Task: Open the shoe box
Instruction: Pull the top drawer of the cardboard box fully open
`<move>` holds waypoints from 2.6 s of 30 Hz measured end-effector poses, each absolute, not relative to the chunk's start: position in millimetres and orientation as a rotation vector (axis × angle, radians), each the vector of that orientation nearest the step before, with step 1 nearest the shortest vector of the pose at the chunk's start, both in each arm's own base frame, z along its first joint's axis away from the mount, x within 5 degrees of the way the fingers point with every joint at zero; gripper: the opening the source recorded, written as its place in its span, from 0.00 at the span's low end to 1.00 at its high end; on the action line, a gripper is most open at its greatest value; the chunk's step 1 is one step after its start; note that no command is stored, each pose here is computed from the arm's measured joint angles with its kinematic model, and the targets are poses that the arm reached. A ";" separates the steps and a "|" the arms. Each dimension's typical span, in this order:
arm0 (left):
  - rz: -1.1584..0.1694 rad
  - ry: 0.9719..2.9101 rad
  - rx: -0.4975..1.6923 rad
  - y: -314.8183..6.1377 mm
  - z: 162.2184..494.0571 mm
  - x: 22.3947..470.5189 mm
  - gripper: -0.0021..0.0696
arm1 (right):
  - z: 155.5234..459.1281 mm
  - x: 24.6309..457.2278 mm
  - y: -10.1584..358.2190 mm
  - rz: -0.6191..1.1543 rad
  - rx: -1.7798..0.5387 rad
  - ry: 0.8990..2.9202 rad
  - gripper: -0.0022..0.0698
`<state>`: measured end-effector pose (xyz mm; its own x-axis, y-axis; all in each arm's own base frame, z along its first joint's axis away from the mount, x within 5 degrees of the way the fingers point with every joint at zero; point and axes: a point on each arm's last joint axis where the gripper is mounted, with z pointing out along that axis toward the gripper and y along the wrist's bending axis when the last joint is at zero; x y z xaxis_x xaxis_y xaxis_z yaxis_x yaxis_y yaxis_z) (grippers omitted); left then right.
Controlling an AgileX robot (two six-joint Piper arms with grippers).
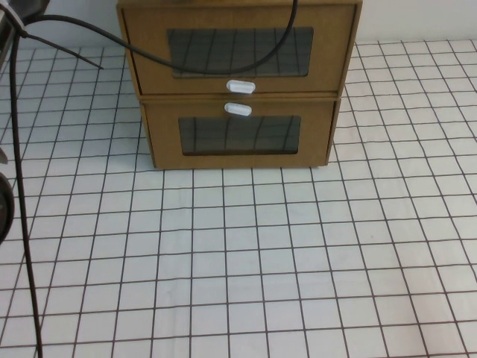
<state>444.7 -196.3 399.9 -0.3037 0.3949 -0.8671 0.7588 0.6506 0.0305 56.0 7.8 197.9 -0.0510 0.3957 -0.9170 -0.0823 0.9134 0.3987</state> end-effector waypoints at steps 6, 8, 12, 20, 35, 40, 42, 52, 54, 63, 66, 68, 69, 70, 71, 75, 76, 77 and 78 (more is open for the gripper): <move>-0.485 1.926 0.908 -196.3 399.9 444.7 0.02 | 202.1 56.1 6.4 0.554 0.417 1.509 0.01; -0.485 1.926 0.908 -196.3 399.9 444.7 0.02 | 202.1 56.0 7.2 0.616 0.466 1.501 0.01; -0.486 1.927 0.906 -196.3 399.9 444.7 0.02 | 202.8 56.8 14.0 0.714 0.482 1.569 0.01; -0.490 1.930 0.900 -196.3 399.9 444.7 0.02 | 254.5 86.0 33.0 0.683 0.243 1.972 0.01; -0.485 1.947 0.880 -195.6 399.3 445.2 0.02 | 310.2 188.4 69.1 0.618 -0.290 2.332 0.01; -0.488 1.949 0.877 -195.6 399.3 445.2 0.02 | 321.9 215.7 116.6 0.594 -0.545 2.339 0.01; -0.487 1.949 0.877 -195.6 399.3 445.2 0.02 | 325.2 225.9 136.7 0.548 -0.645 2.336 0.01; -0.491 1.955 0.867 -195.5 399.3 445.2 0.02 | 312.7 246.4 228.9 0.063 -1.044 2.200 0.01; -0.495 1.958 0.861 -195.5 399.3 445.2 0.02 | 305.4 249.3 238.8 -0.064 -1.093 2.137 0.01; -0.514 1.977 0.834 -195.5 399.0 445.0 0.02 | 295.3 266.0 266.6 -0.257 -1.250 1.804 0.11; -0.519 1.982 0.832 -195.4 399.7 444.4 0.02 | 295.4 268.6 272.5 -0.265 -1.294 1.712 0.26; -0.529 1.995 0.822 -194.6 399.7 444.0 0.02 | 294.3 270.4 277.3 -0.261 -1.313 1.661 0.37; -0.533 2.000 0.817 -194.6 399.9 443.6 0.02 | 293.3 271.9 279.8 -0.263 -1.319 1.637 0.40; -0.537 2.006 0.815 -194.6 399.7 443.4 0.02 | 292.7 274.3 282.7 -0.271 -1.323 1.616 0.42; -0.539 2.008 0.815 -194.6 399.5 443.2 0.02 | 291.8 276.7 285.2 -0.281 -1.326 1.598 0.43; -0.547 2.022 0.807 -194.1 398.9 442.9 0.02 | 282.3 291.3 299.8 -0.350 -1.354 1.533 0.44; -0.549 2.025 0.806 -194.1 398.8 442.8 0.02 | 279.7 294.7 303.6 -0.362 -1.362 1.520 0.45; -0.549 2.026 0.808 -194.1 398.6 442.6 0.02 | 276.9 298.0 307.3 -0.375 -1.371 1.509 0.45; -0.549 2.028 0.807 -193.7 398.5 442.7 0.02 | 274.5 301.3 309.3 -0.386 -1.377 1.501 0.45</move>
